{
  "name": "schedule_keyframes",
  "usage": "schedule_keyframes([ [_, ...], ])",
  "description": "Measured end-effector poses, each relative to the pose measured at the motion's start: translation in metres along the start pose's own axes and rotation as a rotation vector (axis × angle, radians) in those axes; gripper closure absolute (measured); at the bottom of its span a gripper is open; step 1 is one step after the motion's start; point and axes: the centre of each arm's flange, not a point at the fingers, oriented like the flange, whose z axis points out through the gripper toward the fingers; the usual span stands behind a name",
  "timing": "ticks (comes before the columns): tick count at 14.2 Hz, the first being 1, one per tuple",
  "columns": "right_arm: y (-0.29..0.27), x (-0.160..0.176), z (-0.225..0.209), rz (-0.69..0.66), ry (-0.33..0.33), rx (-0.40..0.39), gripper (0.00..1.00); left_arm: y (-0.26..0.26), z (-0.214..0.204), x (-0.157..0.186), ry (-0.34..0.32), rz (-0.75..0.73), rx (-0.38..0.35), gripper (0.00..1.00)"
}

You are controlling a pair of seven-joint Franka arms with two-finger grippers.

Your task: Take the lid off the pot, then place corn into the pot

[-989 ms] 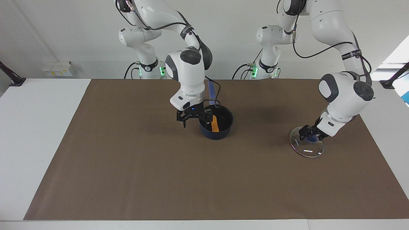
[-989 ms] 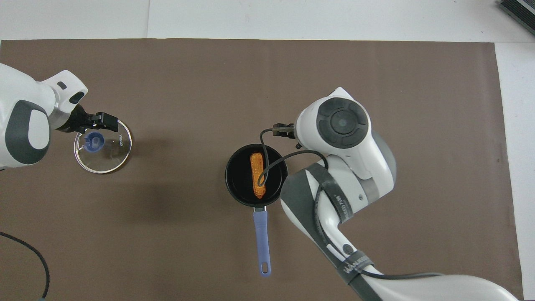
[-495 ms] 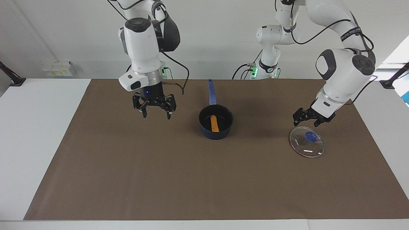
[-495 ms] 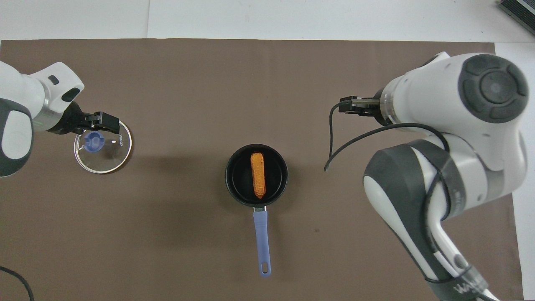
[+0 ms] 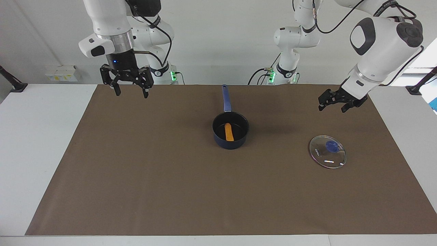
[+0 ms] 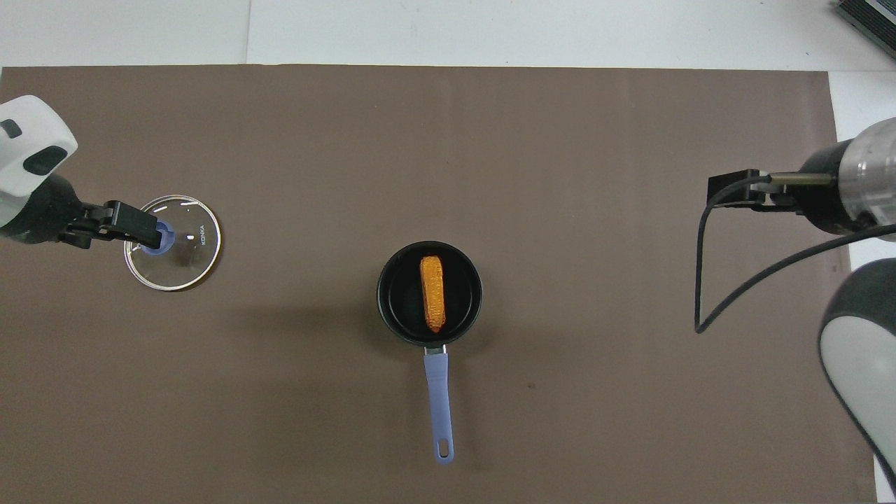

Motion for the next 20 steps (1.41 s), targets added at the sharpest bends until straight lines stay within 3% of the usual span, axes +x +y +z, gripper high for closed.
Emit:
schedule_keyframes([
  [5,0.043,-0.01,-0.034,0.036,-0.049,0.018,0.0,-0.001,-0.034,-0.03,-0.002,-0.001,0.001,0.0],
  [8,0.072,-0.01,-0.038,0.082,-0.074,0.037,0.0,-0.001,-0.043,-0.039,-0.04,0.015,0.058,0.0],
  [11,0.096,-0.011,-0.041,0.099,-0.07,0.039,0.0,0.002,-0.06,-0.045,-0.046,0.019,0.066,0.0],
  [18,0.097,-0.03,-0.034,0.088,-0.144,0.042,0.0,0.004,-0.068,-0.048,-0.053,0.022,0.067,0.0],
  [20,0.095,-0.032,-0.031,0.032,-0.15,0.045,0.0,0.005,-0.073,-0.05,-0.053,0.024,0.067,0.0],
])
